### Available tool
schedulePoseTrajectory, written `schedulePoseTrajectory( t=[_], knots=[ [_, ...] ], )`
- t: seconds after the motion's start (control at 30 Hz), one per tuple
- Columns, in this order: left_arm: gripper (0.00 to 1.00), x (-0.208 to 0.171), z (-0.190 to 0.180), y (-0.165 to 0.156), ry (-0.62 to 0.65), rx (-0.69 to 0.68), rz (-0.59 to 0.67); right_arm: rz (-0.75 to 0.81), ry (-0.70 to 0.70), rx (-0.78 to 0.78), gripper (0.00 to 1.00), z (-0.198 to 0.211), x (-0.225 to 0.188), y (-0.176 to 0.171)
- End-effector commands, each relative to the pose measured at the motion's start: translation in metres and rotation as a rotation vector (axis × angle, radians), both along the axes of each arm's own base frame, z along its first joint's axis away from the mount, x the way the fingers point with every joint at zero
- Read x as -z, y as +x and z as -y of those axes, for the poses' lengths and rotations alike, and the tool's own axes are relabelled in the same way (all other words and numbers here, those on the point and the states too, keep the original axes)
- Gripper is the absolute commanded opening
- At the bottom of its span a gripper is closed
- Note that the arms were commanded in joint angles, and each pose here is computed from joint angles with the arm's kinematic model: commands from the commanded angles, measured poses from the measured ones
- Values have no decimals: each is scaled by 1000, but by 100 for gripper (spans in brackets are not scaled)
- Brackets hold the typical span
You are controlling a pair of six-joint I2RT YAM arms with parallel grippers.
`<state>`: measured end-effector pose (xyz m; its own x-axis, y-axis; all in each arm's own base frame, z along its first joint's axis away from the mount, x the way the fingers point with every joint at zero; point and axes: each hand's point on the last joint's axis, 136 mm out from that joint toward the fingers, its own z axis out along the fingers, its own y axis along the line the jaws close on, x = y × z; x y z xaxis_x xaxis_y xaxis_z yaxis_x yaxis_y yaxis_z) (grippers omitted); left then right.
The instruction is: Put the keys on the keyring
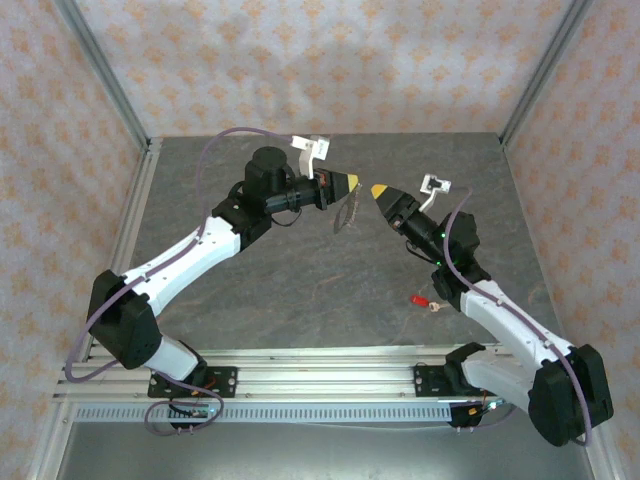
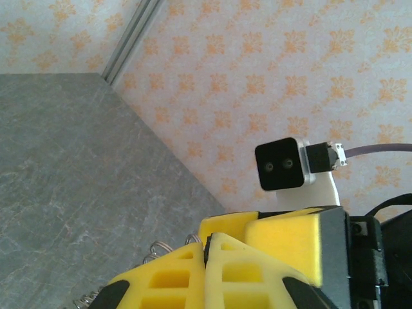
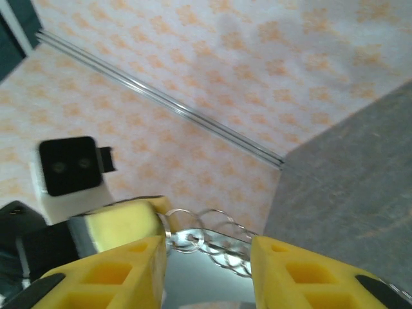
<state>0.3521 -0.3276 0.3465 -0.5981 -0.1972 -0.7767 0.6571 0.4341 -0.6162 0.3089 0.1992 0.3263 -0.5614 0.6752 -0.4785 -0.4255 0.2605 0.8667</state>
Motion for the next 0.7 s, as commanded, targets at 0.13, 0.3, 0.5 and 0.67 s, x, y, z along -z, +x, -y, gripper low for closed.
schedulePoseTrajectory(
  t=[0.13, 0.3, 0.5, 0.67],
  knots=[
    [0, -34, 2, -5, -107, 30, 47, 120, 102, -59, 36, -14, -43, -12],
    [0, -35, 1, -6, -117, 31, 46, 129, 118, -69, 29, -19, -49, -10],
    [0, -32, 2, -6, -113, 31, 41, 139, 125, -70, 26, -20, -53, -12],
    [0, -30, 3, -5, -118, 33, 35, 146, 129, -69, 26, -20, -57, -13]
  ],
)
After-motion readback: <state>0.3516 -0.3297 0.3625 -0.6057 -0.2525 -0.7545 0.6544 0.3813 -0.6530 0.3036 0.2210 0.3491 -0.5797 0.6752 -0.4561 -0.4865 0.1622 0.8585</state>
